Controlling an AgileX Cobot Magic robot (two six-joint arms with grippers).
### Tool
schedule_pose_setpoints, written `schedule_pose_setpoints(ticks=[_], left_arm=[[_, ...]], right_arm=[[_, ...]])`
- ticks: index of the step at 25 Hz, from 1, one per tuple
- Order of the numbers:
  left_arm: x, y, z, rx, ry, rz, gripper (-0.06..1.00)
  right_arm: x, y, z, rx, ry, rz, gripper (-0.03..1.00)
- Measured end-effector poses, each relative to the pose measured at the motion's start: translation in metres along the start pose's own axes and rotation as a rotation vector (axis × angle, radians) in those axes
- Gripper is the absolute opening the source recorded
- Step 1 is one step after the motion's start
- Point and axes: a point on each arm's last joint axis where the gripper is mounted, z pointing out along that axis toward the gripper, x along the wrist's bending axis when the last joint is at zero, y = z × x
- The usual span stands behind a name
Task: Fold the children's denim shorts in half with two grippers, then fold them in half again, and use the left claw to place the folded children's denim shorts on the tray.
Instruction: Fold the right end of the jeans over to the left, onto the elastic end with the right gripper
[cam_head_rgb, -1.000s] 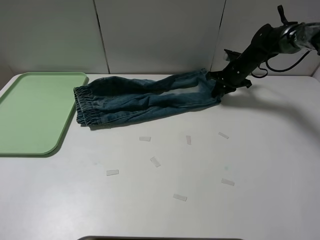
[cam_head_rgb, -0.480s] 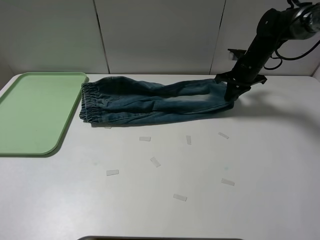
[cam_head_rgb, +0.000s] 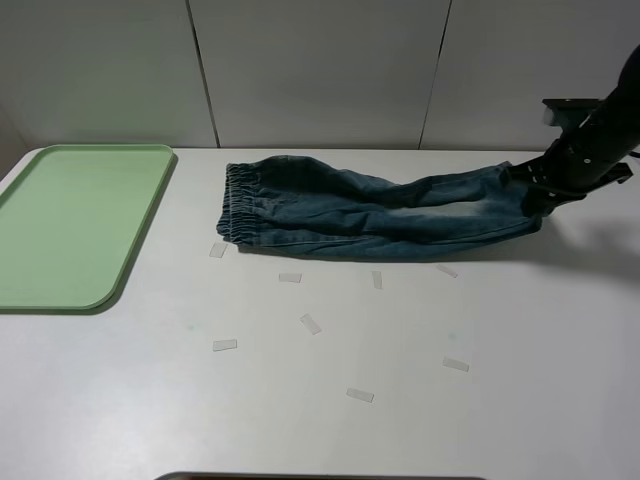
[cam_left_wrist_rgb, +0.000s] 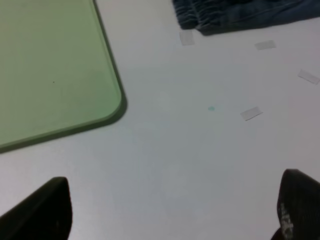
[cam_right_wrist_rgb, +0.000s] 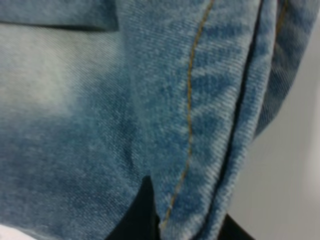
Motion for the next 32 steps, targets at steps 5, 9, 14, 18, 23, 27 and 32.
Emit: schedule_pose_setpoints(ticks=[5,9,14,18,23,27,32], left_arm=[[0.000,0.000,0.000,0.000,0.000,0.000,0.81],[0.000,0.000,0.000,0.000,0.000,0.000,0.81],[0.000,0.000,0.000,0.000,0.000,0.000,0.81],[0.000,0.000,0.000,0.000,0.000,0.000,0.81],[0.000,0.000,0.000,0.000,0.000,0.000,0.81],[0.000,0.000,0.000,0.000,0.000,0.000,0.81],[0.000,0.000,0.000,0.000,0.000,0.000,0.81]], right_arm=[[0.007,-0.001,-0.028,-0.070,-0.018,0.026,0.04],[0.042,0.008,-0.045,-0.153,0.004,-0.043,0.04],[0.104,0.019,-0.049,-0.209,0.081,-0.168,0.04],[0.152,0.032,-0.053,-0.255,0.140,-0.272,0.04],[0.197,0.042,-0.049,-0.260,0.192,-0.361,0.04],[0.223,0.040,-0.037,-0.226,0.217,-0.411,0.04],[0.243,0.035,-0.028,-0.200,0.245,-0.439,0.04]])
